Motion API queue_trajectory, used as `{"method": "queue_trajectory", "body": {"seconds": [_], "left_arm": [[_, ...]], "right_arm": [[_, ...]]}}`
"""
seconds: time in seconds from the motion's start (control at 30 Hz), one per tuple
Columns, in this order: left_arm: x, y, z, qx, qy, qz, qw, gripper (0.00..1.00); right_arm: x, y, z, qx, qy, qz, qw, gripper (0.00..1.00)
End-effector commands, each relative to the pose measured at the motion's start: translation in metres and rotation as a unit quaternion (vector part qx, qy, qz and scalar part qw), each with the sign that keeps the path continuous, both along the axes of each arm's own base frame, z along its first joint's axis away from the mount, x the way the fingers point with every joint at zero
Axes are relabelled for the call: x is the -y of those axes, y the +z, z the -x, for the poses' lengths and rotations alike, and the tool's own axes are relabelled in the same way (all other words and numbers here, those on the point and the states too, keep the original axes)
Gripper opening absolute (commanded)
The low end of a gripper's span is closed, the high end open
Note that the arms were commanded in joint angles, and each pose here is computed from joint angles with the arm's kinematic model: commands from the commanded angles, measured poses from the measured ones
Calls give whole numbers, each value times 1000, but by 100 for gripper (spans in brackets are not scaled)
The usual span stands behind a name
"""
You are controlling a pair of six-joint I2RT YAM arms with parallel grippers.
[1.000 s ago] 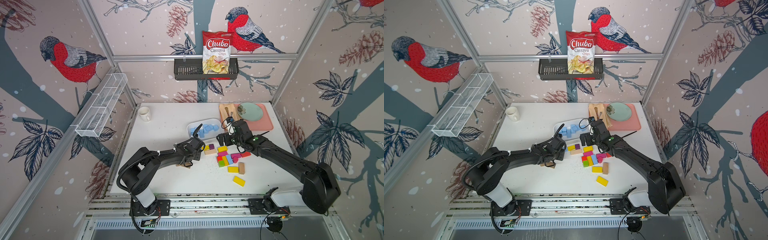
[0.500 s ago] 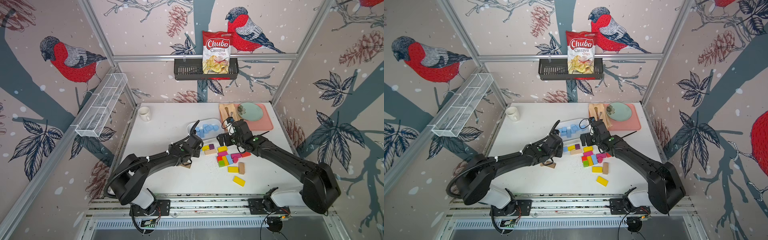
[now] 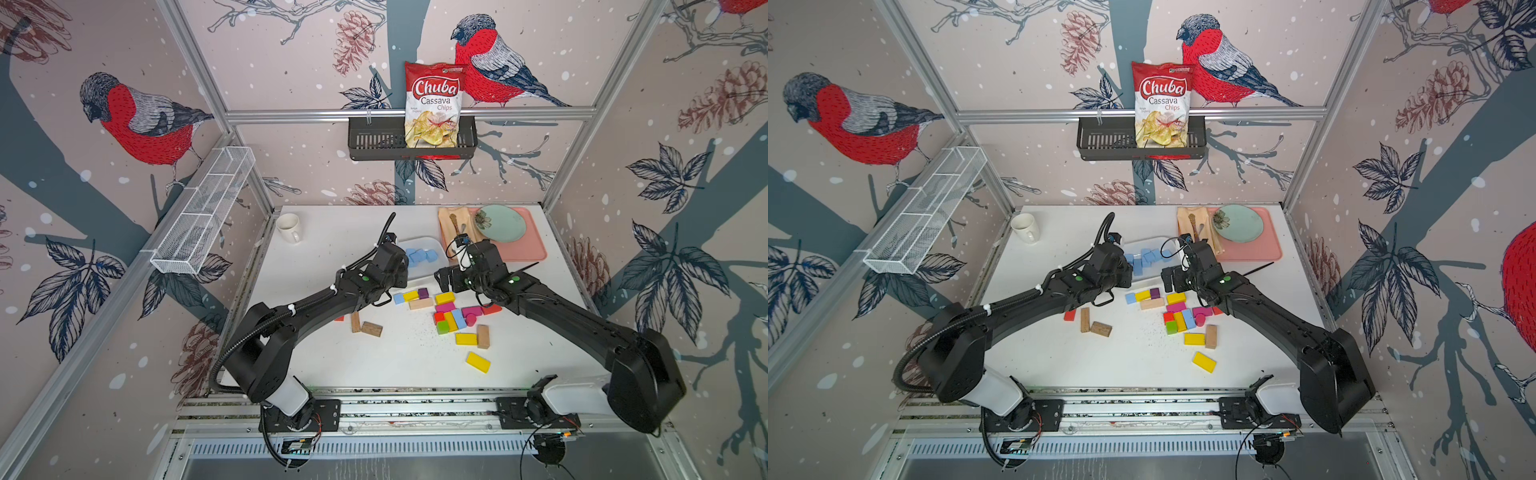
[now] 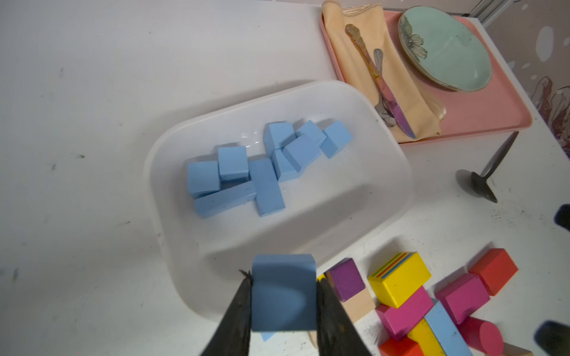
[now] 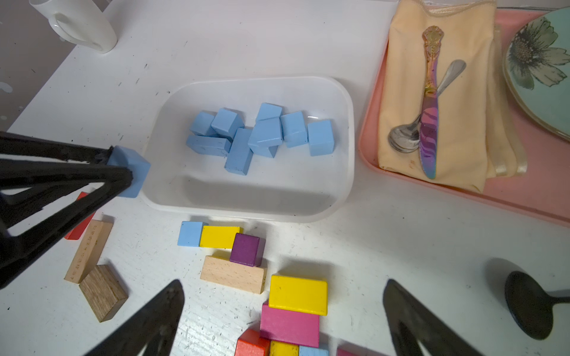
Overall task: Pick out the blue building blocks
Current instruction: Pick up the building block from the center of the board, then place the building block in the storage box.
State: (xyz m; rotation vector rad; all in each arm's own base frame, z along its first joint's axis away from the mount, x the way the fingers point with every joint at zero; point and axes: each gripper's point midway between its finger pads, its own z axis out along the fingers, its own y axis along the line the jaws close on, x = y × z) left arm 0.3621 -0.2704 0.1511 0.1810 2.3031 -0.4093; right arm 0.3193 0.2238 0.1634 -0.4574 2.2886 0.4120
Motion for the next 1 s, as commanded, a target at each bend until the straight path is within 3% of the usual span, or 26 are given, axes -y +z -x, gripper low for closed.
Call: {"method": "queue_trajectory", "body": {"seconds": [0.0, 0.57, 0.97], "left_arm": [[23, 6, -12, 5, -25, 25, 999, 29], [97, -40, -45, -59, -74, 76, 993, 30], [115, -63, -52, -80, -83, 65, 991, 46]], "right_arm": [[4, 7, -3, 10, -16, -9, 1000, 99], [27, 13, 2, 22, -45, -10, 999, 99], [35, 6, 2, 17, -55, -9, 998, 99]]}}
